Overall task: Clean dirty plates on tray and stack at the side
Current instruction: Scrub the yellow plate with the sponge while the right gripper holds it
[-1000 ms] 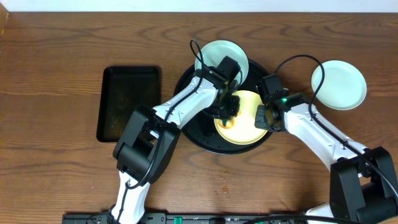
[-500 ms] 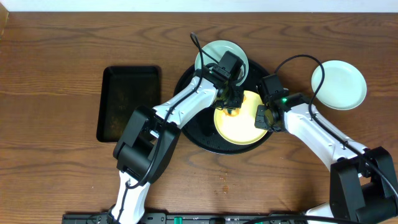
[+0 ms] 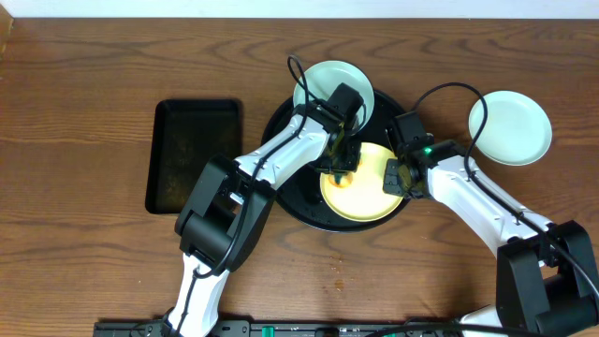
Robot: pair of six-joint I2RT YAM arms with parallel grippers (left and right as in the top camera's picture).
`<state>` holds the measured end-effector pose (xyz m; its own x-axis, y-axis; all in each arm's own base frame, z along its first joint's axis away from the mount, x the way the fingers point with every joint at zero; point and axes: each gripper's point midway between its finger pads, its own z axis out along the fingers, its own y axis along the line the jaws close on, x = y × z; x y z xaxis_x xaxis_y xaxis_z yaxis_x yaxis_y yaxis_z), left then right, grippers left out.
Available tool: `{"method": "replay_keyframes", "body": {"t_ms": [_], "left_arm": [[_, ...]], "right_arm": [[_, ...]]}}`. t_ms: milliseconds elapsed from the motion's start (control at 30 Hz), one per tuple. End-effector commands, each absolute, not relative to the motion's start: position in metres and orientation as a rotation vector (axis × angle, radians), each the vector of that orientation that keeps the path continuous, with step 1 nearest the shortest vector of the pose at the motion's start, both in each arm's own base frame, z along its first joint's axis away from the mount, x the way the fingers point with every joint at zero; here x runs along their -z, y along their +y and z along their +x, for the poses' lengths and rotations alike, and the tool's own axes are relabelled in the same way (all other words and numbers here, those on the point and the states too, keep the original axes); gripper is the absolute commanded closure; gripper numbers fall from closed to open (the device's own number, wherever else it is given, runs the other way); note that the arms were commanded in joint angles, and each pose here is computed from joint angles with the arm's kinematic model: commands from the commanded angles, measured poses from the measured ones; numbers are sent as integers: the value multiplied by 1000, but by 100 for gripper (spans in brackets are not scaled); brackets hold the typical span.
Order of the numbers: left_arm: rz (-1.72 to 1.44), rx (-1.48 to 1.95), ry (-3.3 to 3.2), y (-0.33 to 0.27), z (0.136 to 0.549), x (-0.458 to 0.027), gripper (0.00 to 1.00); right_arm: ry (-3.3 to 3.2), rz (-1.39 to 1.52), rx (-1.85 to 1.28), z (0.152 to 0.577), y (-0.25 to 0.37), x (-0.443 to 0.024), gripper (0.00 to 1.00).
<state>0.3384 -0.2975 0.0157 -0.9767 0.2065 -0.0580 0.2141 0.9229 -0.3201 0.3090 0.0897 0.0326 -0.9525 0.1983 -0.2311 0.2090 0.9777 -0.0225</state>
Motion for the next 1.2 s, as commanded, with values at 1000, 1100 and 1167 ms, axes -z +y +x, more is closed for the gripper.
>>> {"method": "replay_keyframes", "body": {"t_ms": [1000,1100,1167], "left_arm": [[427,957,3086,-329,307,-79,92],[449,927,3048,-333,312,-74,93],[466,856,3029,-333,315,-66,93]], "right_arm": [[2898,272,109,307,88,-30,99],[2898,272,109,307,88,-30,99],[2898,272,109,307,88,-30,99]]}}
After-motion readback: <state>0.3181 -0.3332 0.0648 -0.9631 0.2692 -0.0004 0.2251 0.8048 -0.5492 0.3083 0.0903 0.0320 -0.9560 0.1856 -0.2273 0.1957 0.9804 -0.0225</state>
